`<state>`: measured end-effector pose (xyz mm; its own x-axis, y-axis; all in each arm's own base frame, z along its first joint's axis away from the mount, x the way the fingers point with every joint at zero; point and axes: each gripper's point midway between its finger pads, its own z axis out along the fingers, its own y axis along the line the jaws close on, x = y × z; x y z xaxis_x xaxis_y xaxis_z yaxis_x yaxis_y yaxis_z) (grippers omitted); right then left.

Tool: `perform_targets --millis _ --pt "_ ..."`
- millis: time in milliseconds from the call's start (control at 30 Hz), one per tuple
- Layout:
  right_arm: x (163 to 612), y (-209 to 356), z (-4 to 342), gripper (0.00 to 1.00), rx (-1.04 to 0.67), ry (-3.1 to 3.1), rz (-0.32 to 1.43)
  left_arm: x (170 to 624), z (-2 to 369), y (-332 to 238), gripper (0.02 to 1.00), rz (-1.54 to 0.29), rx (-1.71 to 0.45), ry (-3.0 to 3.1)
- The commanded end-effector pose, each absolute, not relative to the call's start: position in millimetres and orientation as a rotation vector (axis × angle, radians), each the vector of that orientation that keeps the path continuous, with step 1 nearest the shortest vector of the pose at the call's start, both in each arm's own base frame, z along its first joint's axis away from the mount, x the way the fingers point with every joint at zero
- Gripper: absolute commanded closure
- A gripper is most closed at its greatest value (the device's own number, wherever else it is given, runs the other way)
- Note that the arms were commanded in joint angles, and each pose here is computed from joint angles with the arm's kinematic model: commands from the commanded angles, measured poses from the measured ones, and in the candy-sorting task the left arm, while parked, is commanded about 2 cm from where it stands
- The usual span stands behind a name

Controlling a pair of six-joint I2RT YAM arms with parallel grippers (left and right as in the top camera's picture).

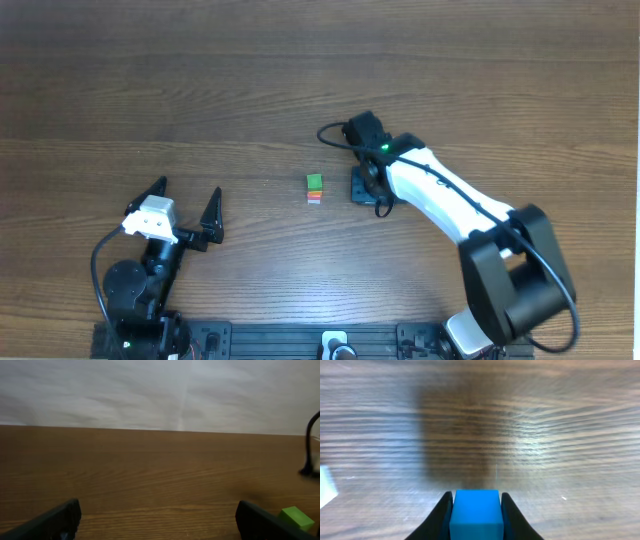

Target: Stack Cubes

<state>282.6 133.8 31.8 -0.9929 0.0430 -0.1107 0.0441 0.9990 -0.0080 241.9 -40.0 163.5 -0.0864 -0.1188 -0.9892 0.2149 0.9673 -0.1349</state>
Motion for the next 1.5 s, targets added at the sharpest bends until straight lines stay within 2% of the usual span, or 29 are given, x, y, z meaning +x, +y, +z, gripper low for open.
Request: perform_targets --millis 33,200,367,733,933,1500 --pt "305 146 100 0.991 0.061 2.9 0.063 242 162 -40 0.02 -0.267 0.087 1.629" --pt "308 163 163 0.989 -0.007 2.844 0.062 242 162 -40 0.02 -0.267 0.088 1.629" --pt "301 198 193 0.989 -0.079 2.807 0.116 242 162 -40 0.02 -0.267 0.087 1.629" --pt "290 254 157 0.989 -0.187 2.925 0.077 242 162 -40 0.018 -0.267 0.087 1.629" --pt "287 253 138 0.989 -0.196 2.981 0.023 242 162 -40 0.018 -0.267 0.087 1.629" --pt "294 255 123 0.989 -0.175 2.99 -0.009 242 162 -40 0.02 -0.267 0.087 1.629"
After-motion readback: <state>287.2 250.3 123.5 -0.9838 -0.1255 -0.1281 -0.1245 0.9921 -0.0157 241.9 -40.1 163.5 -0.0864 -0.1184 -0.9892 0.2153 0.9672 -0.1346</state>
